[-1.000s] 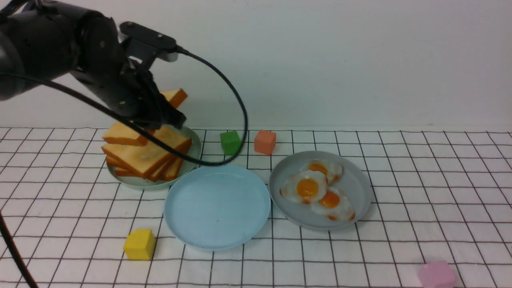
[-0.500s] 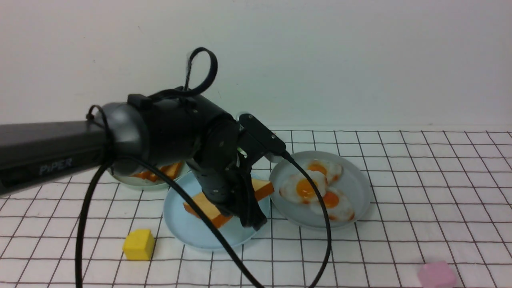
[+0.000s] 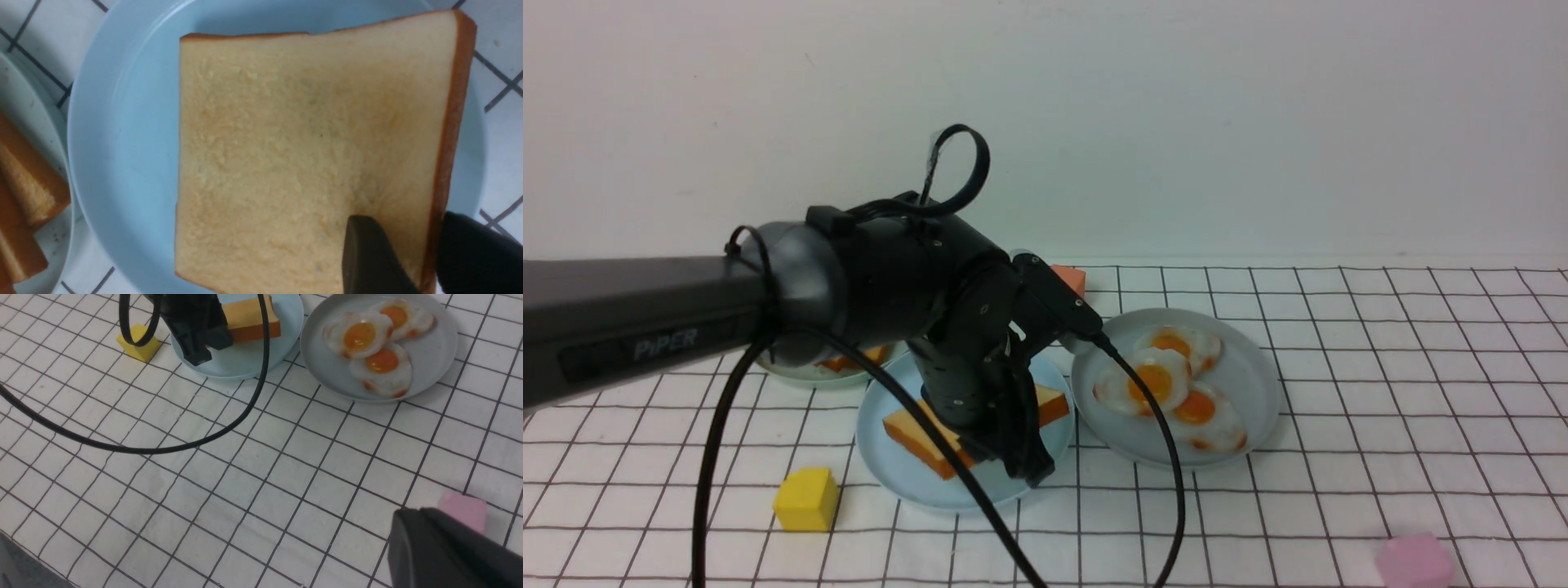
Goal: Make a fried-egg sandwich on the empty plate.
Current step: Use the left arm to put a slice of bread into the empty plate in the middle, then use the right arm to grab a fried egg
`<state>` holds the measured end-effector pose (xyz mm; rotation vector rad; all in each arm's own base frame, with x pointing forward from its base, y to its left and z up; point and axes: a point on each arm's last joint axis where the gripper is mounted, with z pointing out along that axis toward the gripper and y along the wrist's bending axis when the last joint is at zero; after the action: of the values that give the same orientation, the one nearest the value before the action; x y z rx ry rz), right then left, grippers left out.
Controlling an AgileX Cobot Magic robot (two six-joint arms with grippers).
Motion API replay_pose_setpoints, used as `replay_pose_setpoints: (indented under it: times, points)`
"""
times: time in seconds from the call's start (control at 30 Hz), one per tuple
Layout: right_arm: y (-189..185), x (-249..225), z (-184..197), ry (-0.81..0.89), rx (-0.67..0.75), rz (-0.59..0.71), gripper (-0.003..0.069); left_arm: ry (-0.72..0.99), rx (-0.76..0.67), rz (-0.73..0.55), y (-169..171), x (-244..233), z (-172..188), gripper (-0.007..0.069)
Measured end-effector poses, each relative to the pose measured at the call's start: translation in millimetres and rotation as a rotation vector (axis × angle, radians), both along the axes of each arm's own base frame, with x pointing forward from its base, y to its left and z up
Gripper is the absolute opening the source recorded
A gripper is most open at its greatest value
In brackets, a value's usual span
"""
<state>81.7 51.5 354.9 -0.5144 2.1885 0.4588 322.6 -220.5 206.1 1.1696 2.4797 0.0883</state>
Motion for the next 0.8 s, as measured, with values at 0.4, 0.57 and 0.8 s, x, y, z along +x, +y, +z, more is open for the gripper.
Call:
replay_pose_setpoints:
  times: [0.4,0.57,0.8]
  points:
    - [1,4,1,0.0,0.006,-0.008,0.0039,0.019,-0.002,0.042,6,-8,17,0.0379]
    - [12,42,1,0.044,0.017,-0.042,0.0045,-0.106,-0.272,0.167,23,-41,107,0.0106]
    - [32,111,-21,0.175,-0.02,-0.073,0.0063,-0.228,-0.558,0.184,69,-117,178,-0.0013]
